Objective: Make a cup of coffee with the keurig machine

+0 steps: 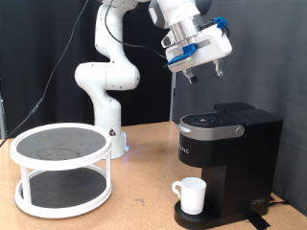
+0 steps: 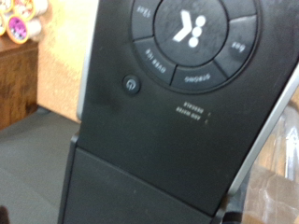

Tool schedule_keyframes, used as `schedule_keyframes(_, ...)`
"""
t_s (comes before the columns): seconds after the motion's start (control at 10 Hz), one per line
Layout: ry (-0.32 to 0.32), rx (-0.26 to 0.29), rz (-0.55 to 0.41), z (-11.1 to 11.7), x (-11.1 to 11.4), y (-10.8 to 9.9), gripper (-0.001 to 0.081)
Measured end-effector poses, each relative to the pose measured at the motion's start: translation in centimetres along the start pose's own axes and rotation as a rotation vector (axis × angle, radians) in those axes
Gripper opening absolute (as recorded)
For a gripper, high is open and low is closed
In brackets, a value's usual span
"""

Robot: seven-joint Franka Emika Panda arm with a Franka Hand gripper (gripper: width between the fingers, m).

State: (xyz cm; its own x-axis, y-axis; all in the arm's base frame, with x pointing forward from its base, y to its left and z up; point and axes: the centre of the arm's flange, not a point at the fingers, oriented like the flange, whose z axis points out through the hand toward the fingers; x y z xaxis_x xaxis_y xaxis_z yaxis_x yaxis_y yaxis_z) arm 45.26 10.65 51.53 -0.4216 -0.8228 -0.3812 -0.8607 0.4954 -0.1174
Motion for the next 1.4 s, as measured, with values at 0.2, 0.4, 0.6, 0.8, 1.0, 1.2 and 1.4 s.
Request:
schedule_keyframes(0.2, 0.038, 0.002, 0.026, 0.6, 0.3, -0.3, 0.0734)
schedule_keyframes(0.4, 0.045, -0.008, 0.052, 1.2, 0.7, -1.0, 0.0734)
schedule_keyframes(0.6, 0.034, -0.011, 0.066, 1.5, 0.9, -1.7, 0.0734)
schedule_keyframes(0.8, 0.028, -0.019, 0.071, 1.8, 0.9, -2.4, 0.0734)
schedule_keyframes(1.0, 0.037, -0.028, 0.07, 2.3, 1.1, -2.9, 0.0734)
schedule_keyframes(1.2, 0.054, -0.044, 0.075, 3.0, 1.2, -3.5, 0.0624)
schedule_keyframes(1.4, 0.083, -0.075, 0.081, 3.8, 1.2, -4.1, 0.0422)
